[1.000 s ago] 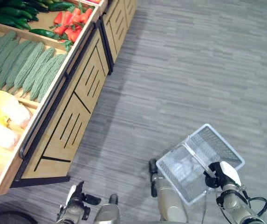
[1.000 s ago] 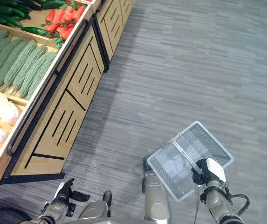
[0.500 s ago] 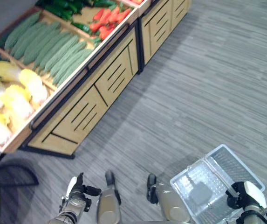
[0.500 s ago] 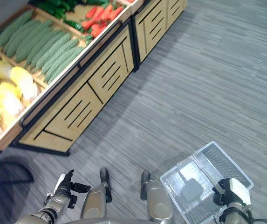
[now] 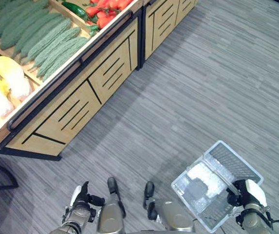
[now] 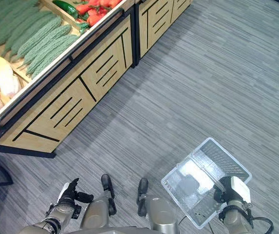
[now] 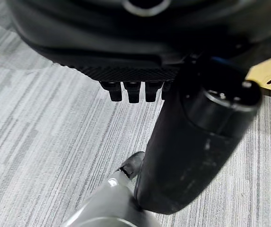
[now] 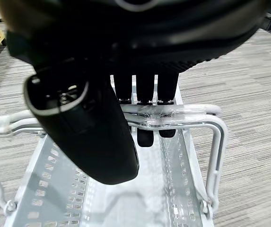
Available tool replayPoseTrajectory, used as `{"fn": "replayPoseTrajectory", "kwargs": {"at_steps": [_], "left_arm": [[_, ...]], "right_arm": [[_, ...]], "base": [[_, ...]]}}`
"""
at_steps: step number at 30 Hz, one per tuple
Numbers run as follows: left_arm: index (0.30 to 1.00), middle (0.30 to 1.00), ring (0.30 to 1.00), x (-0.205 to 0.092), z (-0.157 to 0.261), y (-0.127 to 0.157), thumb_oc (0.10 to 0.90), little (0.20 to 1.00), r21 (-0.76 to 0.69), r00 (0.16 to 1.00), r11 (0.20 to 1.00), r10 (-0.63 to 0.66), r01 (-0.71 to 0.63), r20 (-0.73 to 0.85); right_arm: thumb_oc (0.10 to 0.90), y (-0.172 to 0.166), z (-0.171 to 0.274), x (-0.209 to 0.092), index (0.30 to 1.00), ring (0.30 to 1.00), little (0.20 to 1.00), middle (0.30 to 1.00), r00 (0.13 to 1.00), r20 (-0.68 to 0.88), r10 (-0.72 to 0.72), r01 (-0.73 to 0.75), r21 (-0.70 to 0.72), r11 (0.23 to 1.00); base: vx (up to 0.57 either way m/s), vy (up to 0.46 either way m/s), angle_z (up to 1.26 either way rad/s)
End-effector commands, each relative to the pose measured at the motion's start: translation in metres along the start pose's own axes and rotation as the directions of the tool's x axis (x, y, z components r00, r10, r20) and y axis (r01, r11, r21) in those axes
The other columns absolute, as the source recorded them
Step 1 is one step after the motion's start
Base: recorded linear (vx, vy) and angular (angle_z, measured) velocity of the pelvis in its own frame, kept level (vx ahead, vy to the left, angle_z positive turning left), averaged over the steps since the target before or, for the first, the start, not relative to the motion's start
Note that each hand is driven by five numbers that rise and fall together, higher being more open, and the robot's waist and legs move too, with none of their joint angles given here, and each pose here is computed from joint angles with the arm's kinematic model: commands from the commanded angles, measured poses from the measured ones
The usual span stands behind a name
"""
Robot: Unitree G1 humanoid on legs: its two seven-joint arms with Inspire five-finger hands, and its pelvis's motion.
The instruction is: Get the vegetables into the basket
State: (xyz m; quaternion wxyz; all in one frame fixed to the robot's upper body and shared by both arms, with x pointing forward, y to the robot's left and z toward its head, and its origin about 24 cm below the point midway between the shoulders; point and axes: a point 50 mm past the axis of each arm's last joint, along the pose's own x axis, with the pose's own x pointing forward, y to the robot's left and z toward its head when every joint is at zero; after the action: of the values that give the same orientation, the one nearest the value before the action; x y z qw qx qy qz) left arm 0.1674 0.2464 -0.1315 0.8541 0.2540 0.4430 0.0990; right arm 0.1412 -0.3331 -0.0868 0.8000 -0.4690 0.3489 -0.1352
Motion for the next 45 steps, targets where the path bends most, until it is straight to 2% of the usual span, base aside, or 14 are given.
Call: {"fn": "replayPoseTrajectory", "kwargs": {"at_steps": [1, 8, 15, 25, 33, 41, 45], "left_arm": [[1.0, 1.0, 1.0, 0.001, -0.007, 0.018, 0.9, 1.0, 0.022, 0.998, 0.997, 0.07, -0.07, 0.006], [1.0, 1.0, 1.0, 0.002, -0.01, 0.025, 0.9, 1.0, 0.032, 0.996, 0.995, 0.091, -0.091, -0.001], [1.0, 1.0, 1.0, -0.003, -0.02, 0.015, 0.9, 1.0, 0.035, 0.998, 0.998, 0.06, -0.06, -0.017], [1.0, 1.0, 1.0, -0.007, -0.021, 0.001, 0.9, 1.0, 0.001, 1.0, 1.0, 0.025, -0.025, -0.015], [1.0, 1.0, 1.0, -0.002, -0.012, 0.008, 0.9, 1.0, -0.005, 0.999, 0.999, 0.052, -0.052, -0.008], [1.0, 1.0, 1.0, -0.004, -0.021, 0.005, 0.9, 1.0, 0.011, 0.998, 0.999, 0.042, -0.041, -0.044], [1.0, 1.0, 1.0, -0.005, -0.017, -0.004, 0.9, 1.0, 0.012, 0.999, 1.0, 0.018, -0.018, -0.039]], "right_arm": [[0.4, -0.029, -0.004, 0.004, 0.3, 0.3, 0.3, 0.3, 0.991, 0.023, -0.134, 0.134, 0.019, 0.991], [0.4, -0.025, 0.008, 0.008, 0.3, 0.3, 0.3, 0.3, 0.989, 0.066, -0.135, 0.135, -0.002, 0.991], [0.4, -0.02, 0.014, 0.011, 0.3, 0.3, 0.3, 0.3, 0.993, 0.077, -0.091, 0.093, -0.027, 0.995], [0.4, -0.023, 0.011, 0.019, 0.3, 0.3, 0.3, 0.3, 0.997, 0.01, -0.082, 0.082, -0.034, 0.996], [0.4, -0.015, 0.007, 0.017, 0.3, 0.3, 0.3, 0.3, 0.997, -0.04, -0.066, 0.067, 0.015, 0.998], [0.4, -0.006, -0.024, 0.002, 0.3, 0.3, 0.3, 0.3, 0.989, -0.145, -0.03, 0.032, 0.012, 0.999], [0.4, -0.011, -0.038, -0.002, 0.3, 0.3, 0.3, 0.3, 0.981, -0.192, -0.037, 0.039, 0.003, 0.999]], "base": [[0.03, 0.09, -0.08], [0.01, 0.019, 0.01], [0.02, 0.023, 0.0], [0.07, 0.166, 0.12], [0.13, -0.041, 0.72], [0.19, -0.256, 1.19], [0.1, -0.314, 0.57]]}}
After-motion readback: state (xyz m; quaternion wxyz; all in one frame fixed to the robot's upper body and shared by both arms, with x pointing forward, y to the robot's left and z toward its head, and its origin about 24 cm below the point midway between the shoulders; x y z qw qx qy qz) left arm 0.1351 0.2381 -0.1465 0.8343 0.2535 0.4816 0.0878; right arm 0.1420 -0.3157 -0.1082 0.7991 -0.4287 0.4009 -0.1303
